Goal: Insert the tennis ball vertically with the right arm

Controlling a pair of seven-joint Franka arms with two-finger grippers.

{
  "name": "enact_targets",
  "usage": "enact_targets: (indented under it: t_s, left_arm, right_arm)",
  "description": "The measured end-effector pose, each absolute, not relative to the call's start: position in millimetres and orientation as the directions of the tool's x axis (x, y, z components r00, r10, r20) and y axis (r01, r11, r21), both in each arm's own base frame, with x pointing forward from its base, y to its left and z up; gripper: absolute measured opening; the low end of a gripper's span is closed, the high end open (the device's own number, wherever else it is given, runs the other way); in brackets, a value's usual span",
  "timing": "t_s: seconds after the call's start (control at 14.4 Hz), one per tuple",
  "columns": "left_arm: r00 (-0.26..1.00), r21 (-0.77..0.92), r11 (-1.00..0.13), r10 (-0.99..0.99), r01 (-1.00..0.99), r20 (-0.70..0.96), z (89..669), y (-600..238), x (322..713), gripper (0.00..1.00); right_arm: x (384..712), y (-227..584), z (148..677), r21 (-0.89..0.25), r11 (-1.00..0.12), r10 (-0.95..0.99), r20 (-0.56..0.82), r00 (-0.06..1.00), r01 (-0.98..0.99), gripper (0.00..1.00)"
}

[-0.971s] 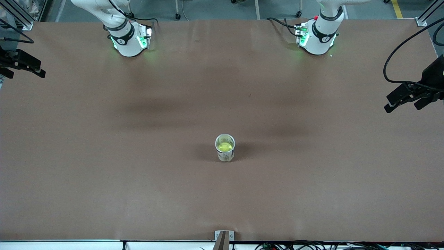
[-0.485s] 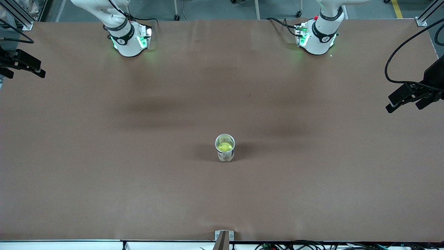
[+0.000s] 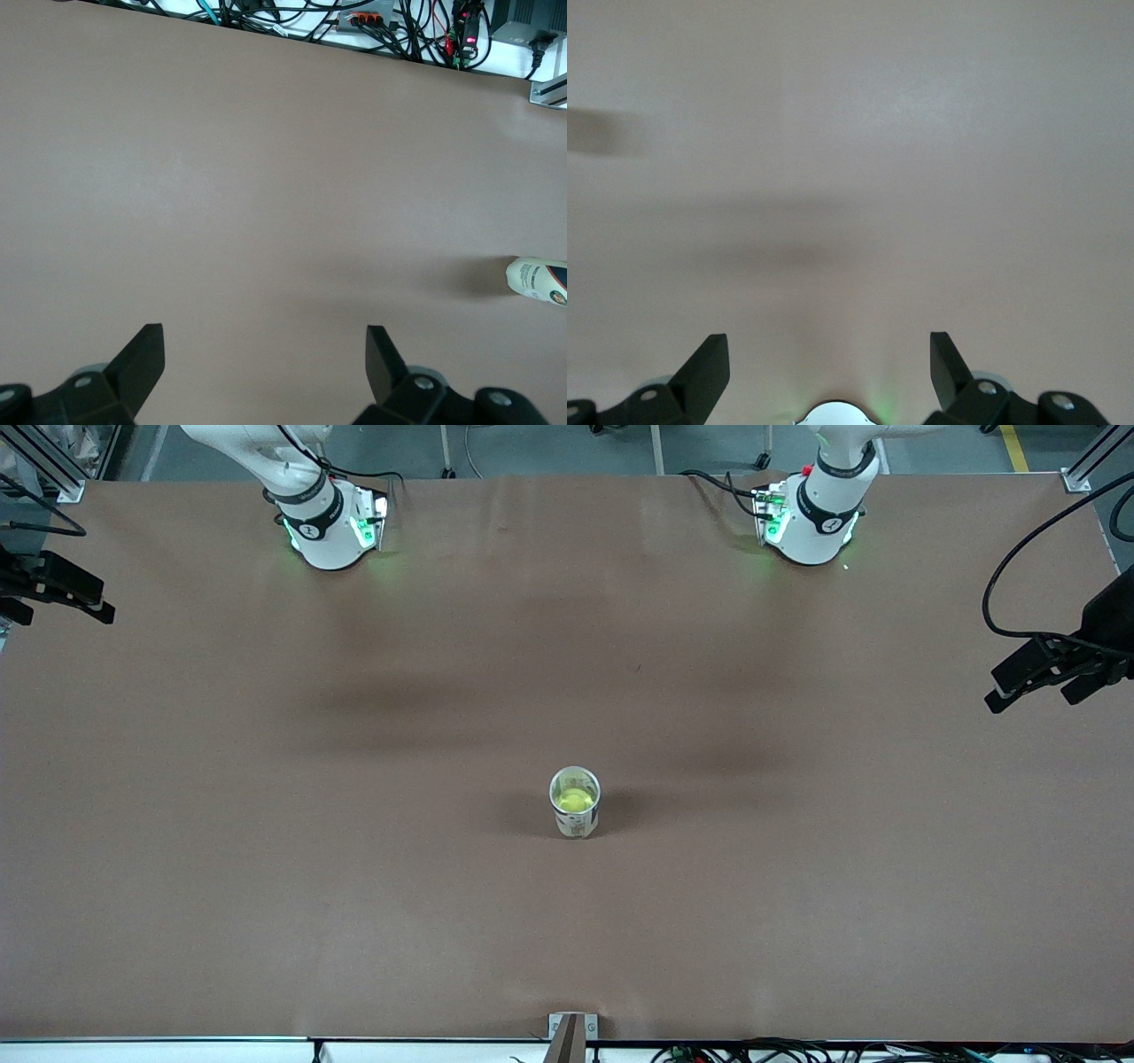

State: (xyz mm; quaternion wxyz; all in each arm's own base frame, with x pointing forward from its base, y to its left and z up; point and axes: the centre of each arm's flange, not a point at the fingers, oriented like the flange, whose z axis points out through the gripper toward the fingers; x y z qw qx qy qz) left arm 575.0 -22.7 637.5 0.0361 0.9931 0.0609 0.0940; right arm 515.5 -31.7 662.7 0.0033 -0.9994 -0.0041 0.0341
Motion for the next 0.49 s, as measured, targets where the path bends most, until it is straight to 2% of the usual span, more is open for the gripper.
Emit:
enact_targets:
  t_s: [0.49]
  left_arm:
    - [0.997,0.026,-1.0,-0.007,-0.009,0.073,629,-16,562,1.0]
  right_arm:
    - [515,-33,663,0.001,-1.0,0.007,-0.069,0.998,0.007,1.0]
